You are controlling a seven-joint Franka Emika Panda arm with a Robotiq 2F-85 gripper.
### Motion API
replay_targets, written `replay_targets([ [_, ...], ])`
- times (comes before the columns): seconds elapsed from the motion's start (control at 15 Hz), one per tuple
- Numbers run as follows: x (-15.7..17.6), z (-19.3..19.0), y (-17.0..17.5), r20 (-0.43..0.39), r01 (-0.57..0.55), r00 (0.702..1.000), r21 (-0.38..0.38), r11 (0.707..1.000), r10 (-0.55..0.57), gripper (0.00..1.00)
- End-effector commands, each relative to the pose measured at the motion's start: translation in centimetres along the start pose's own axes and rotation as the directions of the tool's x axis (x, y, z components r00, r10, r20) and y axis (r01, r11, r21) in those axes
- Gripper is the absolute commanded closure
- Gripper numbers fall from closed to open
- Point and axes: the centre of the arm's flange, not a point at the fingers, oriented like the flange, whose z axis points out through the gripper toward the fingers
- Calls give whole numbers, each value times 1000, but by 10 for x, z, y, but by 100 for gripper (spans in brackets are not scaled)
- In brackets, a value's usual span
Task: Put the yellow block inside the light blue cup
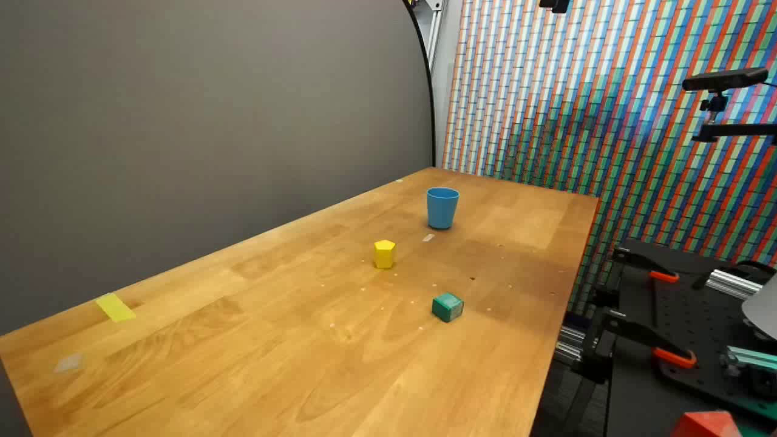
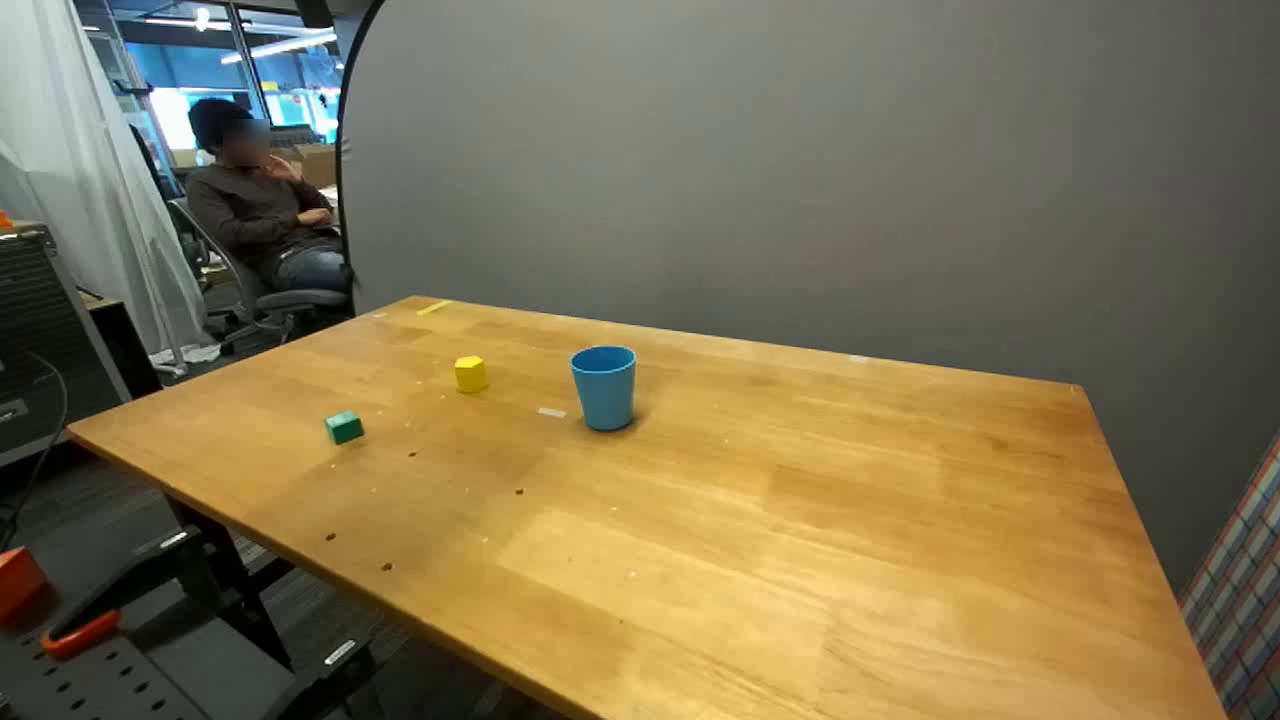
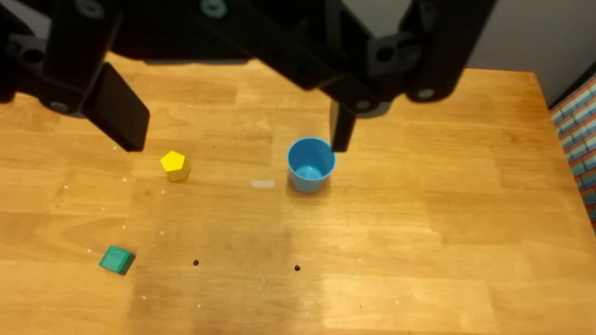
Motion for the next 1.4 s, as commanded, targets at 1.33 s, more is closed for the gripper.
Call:
replay_targets([
  [1.33, 118, 229, -224, 85, 247, 963, 109, 963, -256, 0],
])
